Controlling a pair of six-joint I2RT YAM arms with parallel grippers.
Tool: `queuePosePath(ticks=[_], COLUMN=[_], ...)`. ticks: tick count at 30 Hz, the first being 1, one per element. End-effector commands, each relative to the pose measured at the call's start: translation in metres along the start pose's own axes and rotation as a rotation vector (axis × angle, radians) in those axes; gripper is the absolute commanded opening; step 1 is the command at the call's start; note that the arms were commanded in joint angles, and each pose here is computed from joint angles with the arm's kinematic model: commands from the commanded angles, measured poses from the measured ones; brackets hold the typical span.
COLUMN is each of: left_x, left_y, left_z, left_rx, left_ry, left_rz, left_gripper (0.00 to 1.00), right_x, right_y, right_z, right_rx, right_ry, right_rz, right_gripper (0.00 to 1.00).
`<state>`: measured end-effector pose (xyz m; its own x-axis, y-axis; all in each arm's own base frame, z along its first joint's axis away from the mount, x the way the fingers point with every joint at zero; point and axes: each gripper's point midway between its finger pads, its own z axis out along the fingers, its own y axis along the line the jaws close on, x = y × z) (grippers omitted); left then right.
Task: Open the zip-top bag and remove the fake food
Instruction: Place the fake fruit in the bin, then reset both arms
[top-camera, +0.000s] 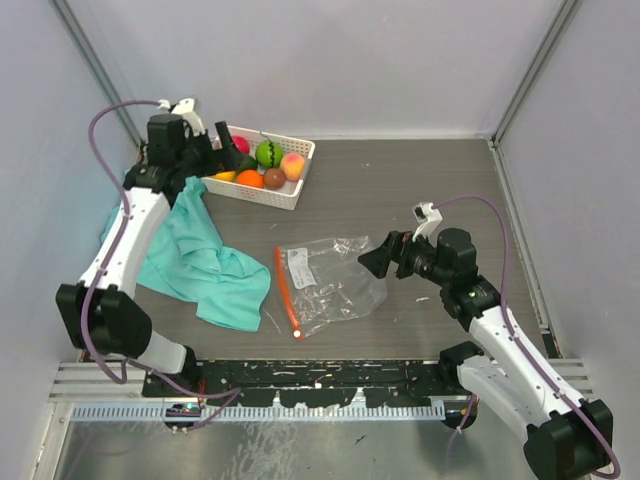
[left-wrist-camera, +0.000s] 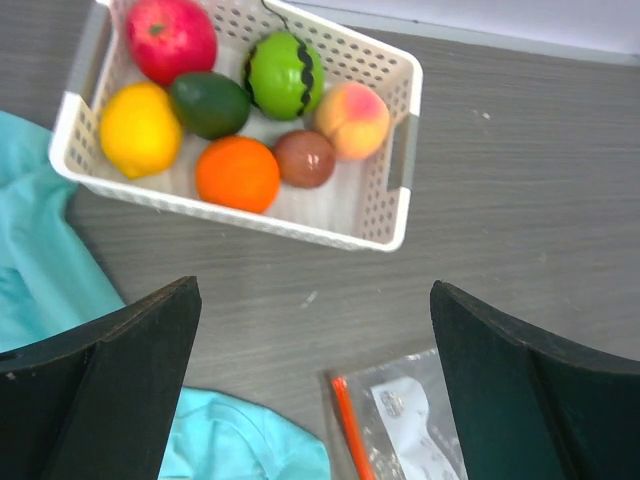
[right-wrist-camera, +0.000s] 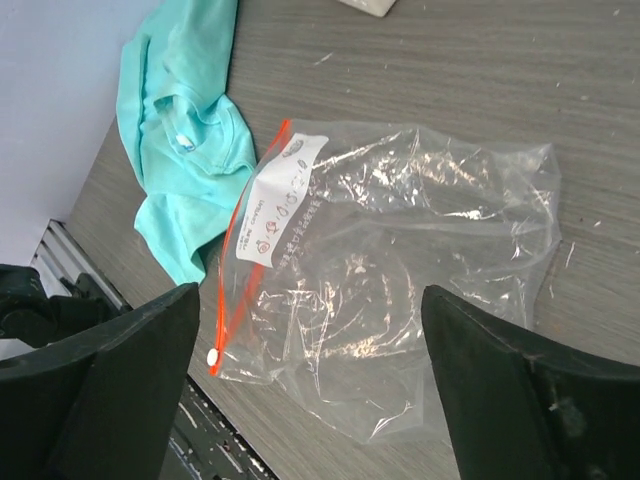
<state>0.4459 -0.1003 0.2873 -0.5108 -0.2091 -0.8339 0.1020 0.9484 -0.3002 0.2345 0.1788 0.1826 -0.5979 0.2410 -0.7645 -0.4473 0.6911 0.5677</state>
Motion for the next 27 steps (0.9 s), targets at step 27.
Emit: queuePosePath(ticks=[27], left_x=[0.042], left_y=[-0.066], left_z=[-0.243], left_rx=[0.415], left_ry=[-0.160], left_rz=[-0.071], left_gripper=[0.98], right_x=[-0.203], right_y=[0.059], right_z=[-0.036], right_rx=[0.213], right_ry=[-0.301], right_rz=[-0.236], right_gripper=[1.00])
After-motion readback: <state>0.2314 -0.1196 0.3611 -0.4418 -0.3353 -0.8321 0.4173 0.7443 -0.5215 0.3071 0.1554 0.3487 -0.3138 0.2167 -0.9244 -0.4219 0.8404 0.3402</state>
